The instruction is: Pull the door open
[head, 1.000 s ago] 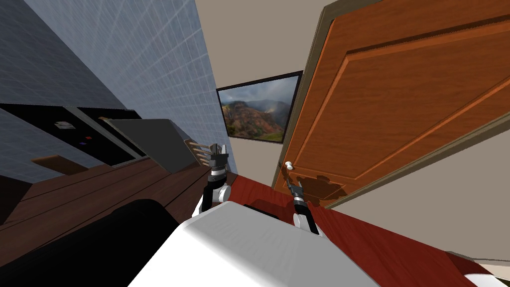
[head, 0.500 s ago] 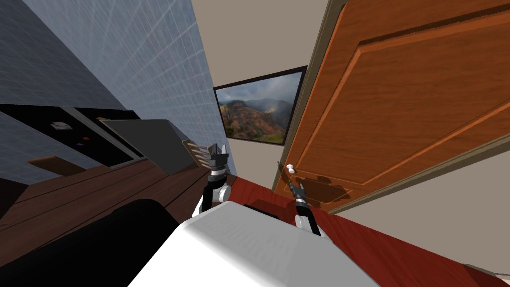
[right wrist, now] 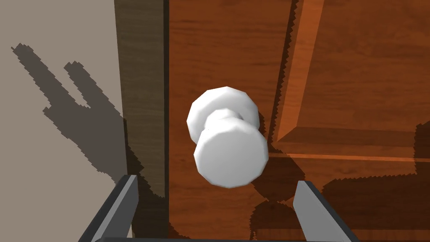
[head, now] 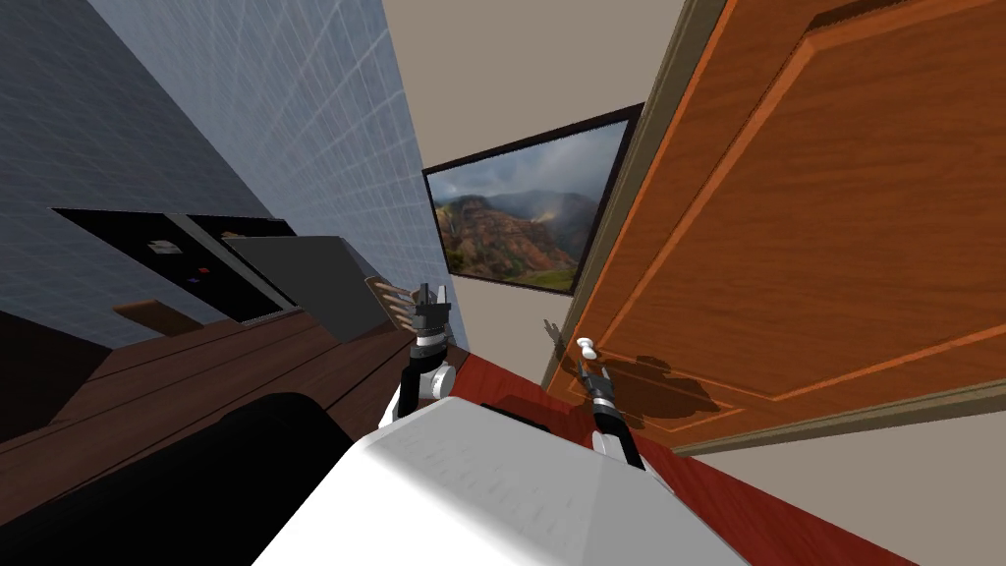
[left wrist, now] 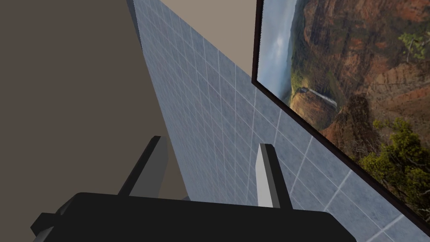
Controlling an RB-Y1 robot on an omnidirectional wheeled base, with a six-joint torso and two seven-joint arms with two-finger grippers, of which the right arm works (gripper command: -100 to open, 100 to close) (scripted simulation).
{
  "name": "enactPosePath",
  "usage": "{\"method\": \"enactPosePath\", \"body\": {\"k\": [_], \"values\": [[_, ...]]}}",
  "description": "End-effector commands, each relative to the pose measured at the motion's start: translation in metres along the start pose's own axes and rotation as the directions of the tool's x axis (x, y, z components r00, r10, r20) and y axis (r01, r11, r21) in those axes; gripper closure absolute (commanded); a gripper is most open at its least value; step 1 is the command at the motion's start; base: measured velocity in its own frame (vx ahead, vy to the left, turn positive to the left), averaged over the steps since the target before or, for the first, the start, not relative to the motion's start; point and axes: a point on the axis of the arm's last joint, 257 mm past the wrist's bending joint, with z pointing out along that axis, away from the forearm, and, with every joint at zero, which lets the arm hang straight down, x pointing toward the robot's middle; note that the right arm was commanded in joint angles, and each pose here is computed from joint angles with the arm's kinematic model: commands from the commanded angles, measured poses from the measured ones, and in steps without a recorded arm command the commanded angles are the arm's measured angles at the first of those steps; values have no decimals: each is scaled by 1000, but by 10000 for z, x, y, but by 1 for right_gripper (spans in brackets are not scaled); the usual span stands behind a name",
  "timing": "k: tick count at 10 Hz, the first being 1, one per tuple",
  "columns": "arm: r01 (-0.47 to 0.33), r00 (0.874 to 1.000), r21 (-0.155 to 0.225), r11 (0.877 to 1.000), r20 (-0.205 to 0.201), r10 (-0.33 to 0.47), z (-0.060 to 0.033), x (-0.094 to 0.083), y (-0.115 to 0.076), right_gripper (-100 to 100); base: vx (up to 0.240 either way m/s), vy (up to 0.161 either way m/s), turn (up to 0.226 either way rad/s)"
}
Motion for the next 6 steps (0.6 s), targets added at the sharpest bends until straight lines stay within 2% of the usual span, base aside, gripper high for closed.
{"method": "enactPosePath", "body": {"k": [1,2,3,4,5,6], "values": [[-3,1000,-25,1000,-1,3,-55,-13,211,-100,188,25,173],[-3,1000,-25,1000,-1,3,-55,-13,211,-100,113,-5,34],[-2,1000,-47,999,-1,2,-108,-15,399,-100,138,-9,129],[-2,1000,-57,998,-1,2,-134,-13,491,-100,197,-31,164],[1,1000,-49,999,0,-1,-123,-32,426,-100,91,-23,32],[1,1000,-49,999,0,-1,-123,-32,426,100,-15,-2,-41]]}}
